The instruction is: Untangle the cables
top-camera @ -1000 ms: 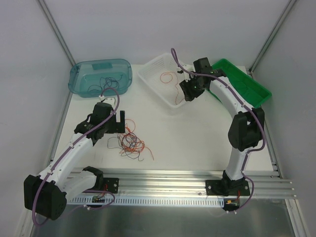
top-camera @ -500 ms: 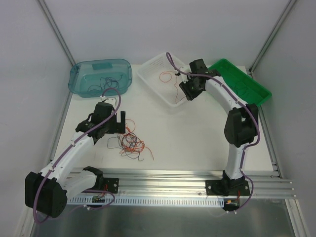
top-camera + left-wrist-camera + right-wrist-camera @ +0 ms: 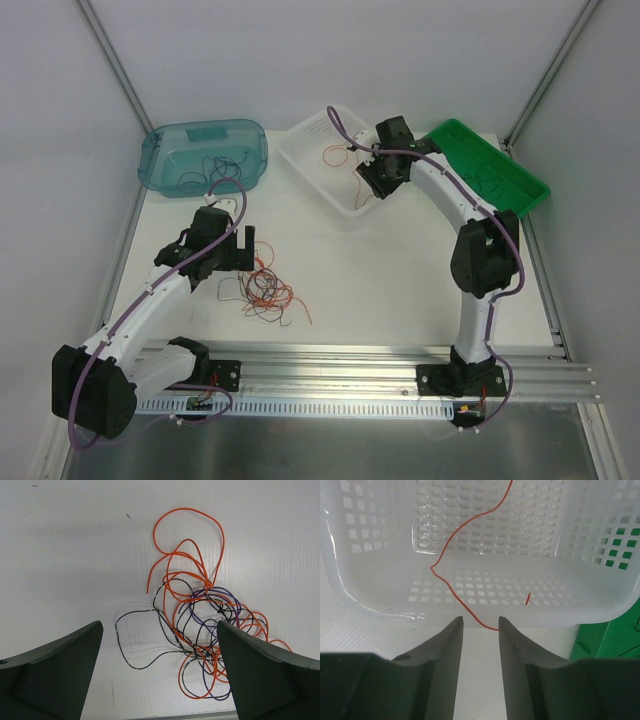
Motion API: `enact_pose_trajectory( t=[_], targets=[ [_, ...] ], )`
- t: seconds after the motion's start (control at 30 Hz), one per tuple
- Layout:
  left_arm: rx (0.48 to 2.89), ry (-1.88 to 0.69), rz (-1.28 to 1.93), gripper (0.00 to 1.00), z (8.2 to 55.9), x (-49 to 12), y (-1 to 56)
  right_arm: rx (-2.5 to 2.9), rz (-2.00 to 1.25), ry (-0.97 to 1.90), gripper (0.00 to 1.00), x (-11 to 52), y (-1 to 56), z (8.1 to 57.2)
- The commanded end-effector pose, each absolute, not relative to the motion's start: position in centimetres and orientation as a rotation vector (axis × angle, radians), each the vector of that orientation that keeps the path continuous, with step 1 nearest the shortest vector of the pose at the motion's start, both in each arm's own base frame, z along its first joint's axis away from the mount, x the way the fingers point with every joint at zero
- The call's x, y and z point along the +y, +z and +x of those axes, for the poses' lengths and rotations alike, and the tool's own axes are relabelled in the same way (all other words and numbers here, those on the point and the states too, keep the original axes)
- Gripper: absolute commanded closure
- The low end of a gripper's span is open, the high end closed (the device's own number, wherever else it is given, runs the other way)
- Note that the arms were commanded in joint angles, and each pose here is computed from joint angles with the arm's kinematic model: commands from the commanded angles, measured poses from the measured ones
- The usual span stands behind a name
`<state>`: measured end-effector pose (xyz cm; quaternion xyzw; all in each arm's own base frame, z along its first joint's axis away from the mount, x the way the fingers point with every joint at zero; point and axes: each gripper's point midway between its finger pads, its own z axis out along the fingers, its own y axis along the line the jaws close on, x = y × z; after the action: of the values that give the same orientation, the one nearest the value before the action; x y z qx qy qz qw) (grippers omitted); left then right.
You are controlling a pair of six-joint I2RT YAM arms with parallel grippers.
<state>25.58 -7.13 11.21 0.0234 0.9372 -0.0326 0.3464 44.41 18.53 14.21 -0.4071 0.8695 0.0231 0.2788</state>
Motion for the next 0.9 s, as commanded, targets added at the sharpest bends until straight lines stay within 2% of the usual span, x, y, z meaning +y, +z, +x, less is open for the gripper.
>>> enact_pose_trajectory(
  t=[0.0, 0.3, 0.57, 0.7, 0.87],
  targets=[
    [2.429, -0.088, 0.067, 0.01, 25.7, -7.0, 11.3, 2.286, -1.109, 0.043, 0.62, 18.9, 15.2, 45.4],
    [2.428, -0.092, 0.068, 0.01, 25.7, -7.0, 11.4, 2.315, -1.14, 0.066, 0.67, 19.0, 14.1, 45.0],
    [2.43, -0.09, 0.068, 0.01, 25.7, -7.0, 11.4, 2.329, -1.154, 0.078, 0.83, 19.2, 13.5, 44.8],
    [2.431, -0.089, 0.068, 0.01, 25.7, -7.0, 11.3, 2.318, -1.149, 0.067, 0.98, 19.0, 14.2, 44.8],
    [2.425, -0.092, 0.07, 0.01, 25.8, -7.0, 11.5, 2.28, -1.118, 0.038, 0.99, 18.6, 16.9, 44.5]
  ],
)
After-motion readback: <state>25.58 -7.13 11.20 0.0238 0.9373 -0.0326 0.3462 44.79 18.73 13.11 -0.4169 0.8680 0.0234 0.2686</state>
